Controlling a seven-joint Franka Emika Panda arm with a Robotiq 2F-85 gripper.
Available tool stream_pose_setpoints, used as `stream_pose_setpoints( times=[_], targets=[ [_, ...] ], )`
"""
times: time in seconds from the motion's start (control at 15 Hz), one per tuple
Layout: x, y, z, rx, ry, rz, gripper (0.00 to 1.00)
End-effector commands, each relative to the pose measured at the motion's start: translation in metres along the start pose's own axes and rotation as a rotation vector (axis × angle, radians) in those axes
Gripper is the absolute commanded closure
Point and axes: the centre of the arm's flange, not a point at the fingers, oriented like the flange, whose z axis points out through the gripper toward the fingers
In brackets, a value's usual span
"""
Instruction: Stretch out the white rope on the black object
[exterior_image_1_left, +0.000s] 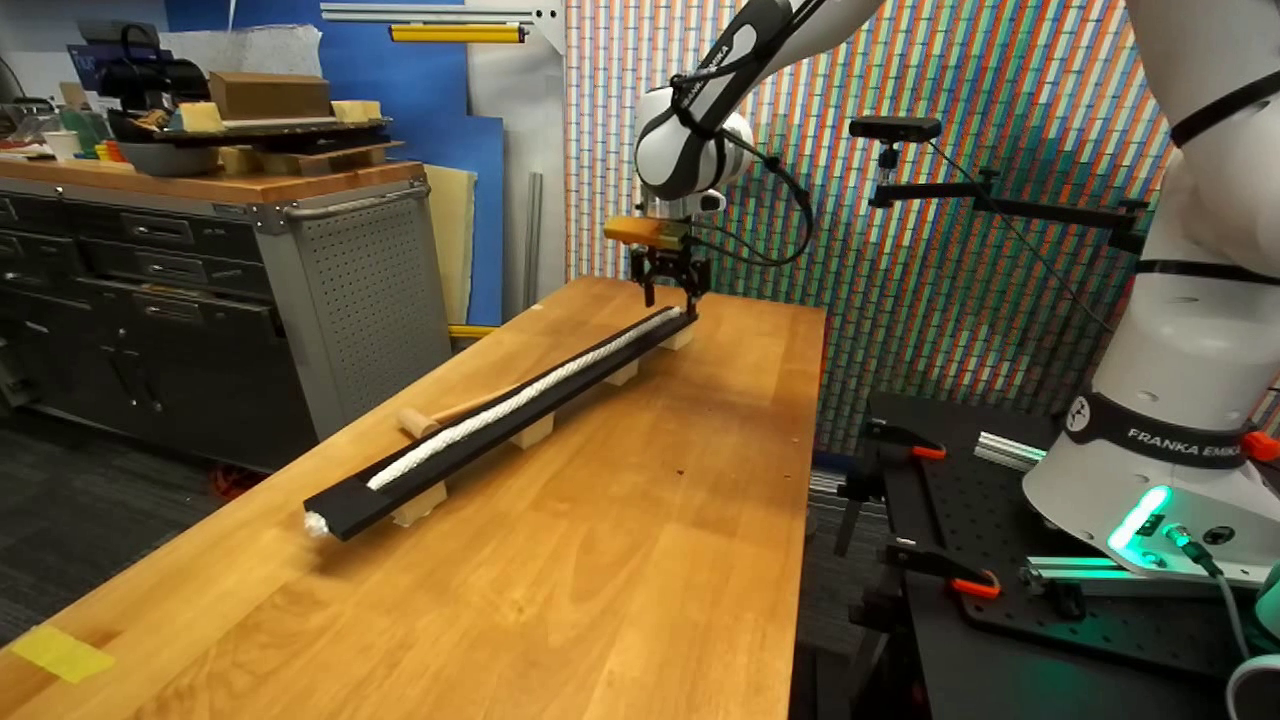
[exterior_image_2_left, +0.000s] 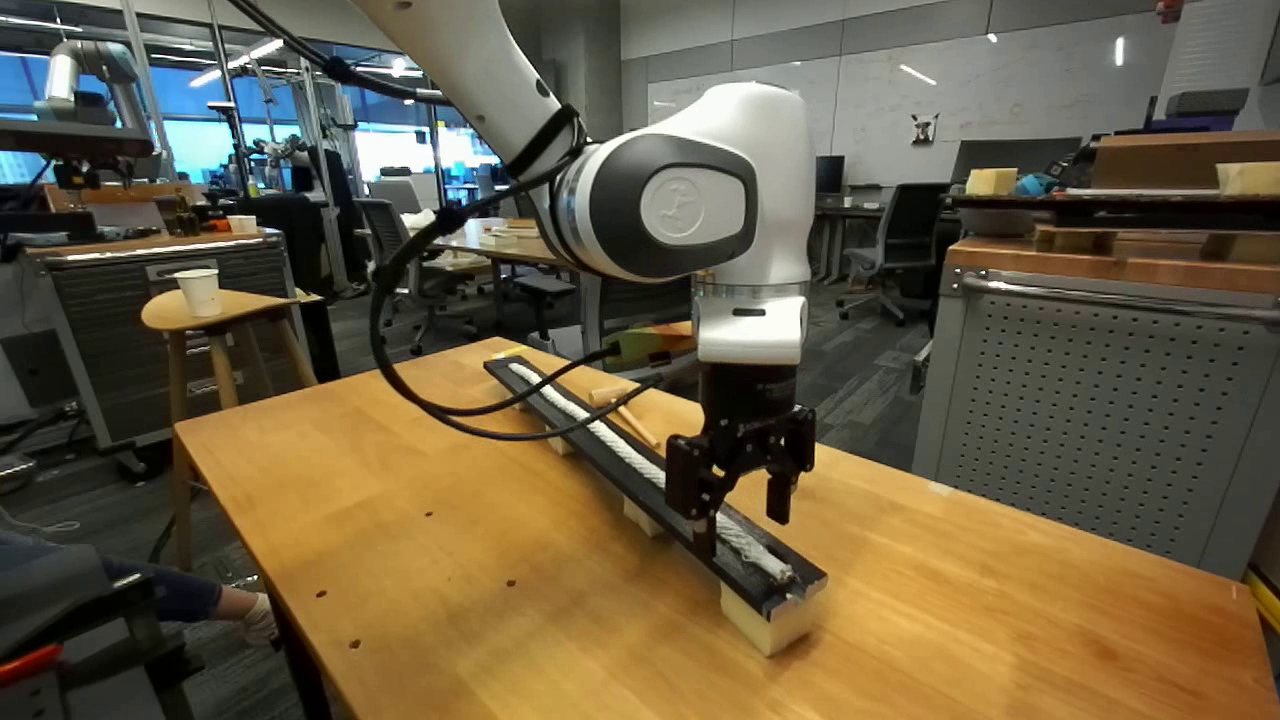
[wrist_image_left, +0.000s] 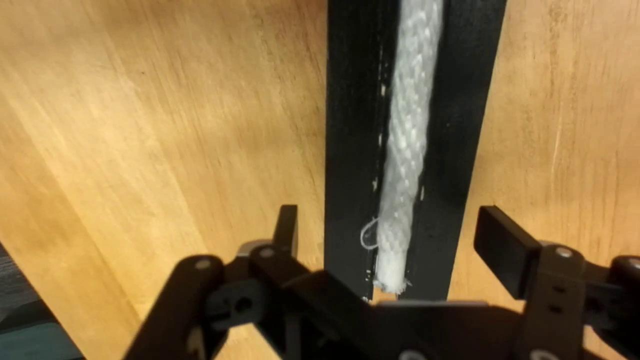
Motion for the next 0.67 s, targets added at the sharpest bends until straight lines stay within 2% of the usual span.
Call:
stream_pose_setpoints(
  times=[0.0, 0.6],
  targets=[
    [-0.011, 0.024, -0.03, 0.051, -0.001, -0.084, 0.0],
    [-0.085, 0.069, -0.086, 0.136, 0.052, -0.511, 0.0]
  ],
)
